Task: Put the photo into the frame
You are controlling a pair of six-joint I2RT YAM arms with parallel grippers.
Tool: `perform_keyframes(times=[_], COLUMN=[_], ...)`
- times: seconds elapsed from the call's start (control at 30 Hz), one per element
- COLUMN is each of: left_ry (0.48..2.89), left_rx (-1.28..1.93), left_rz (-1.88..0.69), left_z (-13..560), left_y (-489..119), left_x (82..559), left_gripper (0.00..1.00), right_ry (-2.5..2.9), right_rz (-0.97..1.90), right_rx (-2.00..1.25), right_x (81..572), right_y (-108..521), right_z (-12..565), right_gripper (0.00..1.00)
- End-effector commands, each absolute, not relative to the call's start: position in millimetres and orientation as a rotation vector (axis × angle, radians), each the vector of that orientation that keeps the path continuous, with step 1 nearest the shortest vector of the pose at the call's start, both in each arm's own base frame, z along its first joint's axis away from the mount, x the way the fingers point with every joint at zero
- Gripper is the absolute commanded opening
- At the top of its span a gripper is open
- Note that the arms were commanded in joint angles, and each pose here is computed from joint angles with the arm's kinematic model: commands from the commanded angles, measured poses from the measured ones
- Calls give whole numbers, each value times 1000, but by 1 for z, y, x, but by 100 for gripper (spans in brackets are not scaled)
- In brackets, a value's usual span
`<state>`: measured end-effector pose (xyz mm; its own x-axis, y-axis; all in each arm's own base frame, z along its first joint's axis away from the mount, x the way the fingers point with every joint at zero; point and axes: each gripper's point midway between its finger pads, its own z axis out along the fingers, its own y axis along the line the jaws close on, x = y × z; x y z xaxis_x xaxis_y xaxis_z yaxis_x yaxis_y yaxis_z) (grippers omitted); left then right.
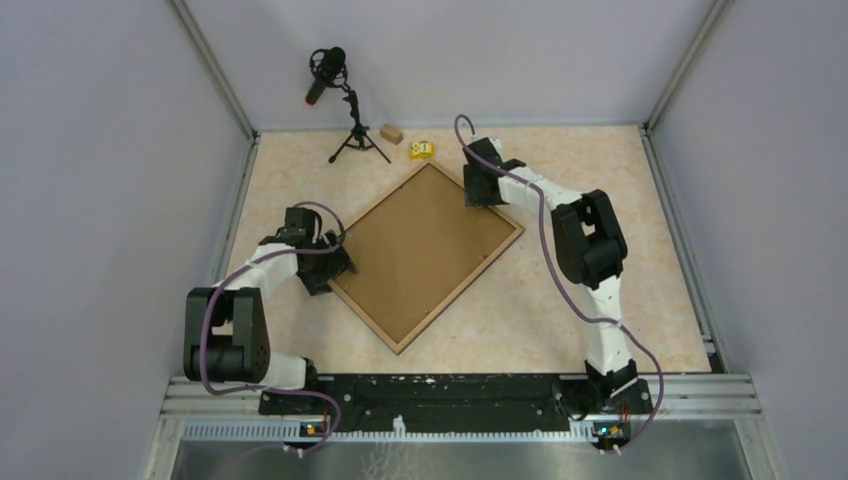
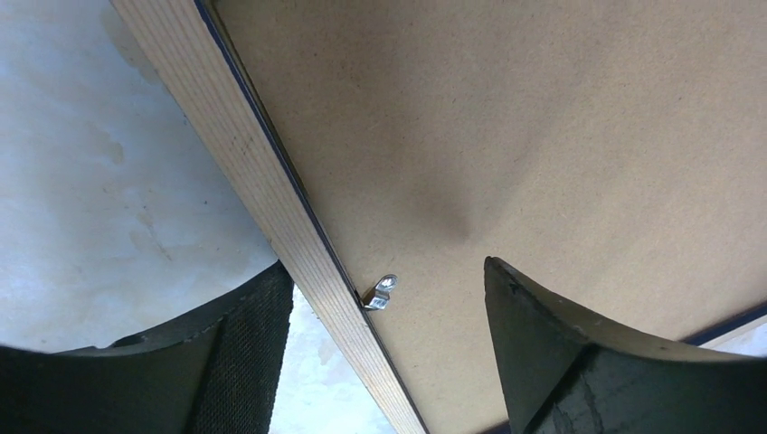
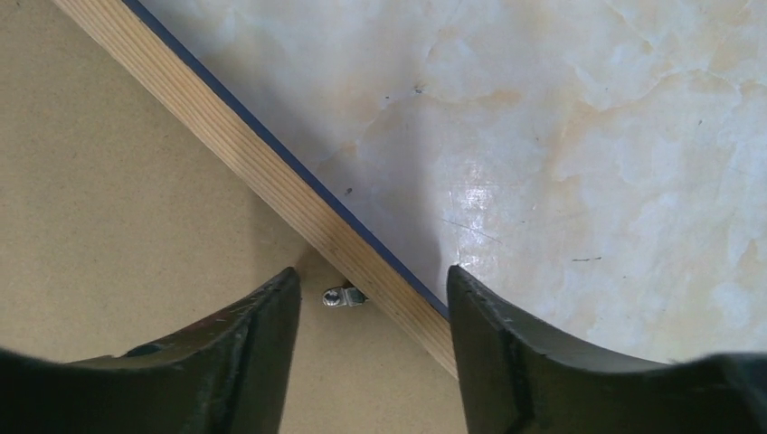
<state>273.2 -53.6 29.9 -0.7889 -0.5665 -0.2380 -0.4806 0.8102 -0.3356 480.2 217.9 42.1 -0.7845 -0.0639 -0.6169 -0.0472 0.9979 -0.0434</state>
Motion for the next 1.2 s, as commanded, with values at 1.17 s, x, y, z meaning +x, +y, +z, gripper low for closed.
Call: perform_keyframes(times=[1.17], left_ry=[2287], left_rx=[132], left_rz=[-940], left_z=[174], left_y=[-187], left_x=[268], left_gripper=[98], right_ry=[2166], right_rz=[306], right_rx=[333], right_x=[423], right_y=[193], right_z=[129], right_gripper=[99])
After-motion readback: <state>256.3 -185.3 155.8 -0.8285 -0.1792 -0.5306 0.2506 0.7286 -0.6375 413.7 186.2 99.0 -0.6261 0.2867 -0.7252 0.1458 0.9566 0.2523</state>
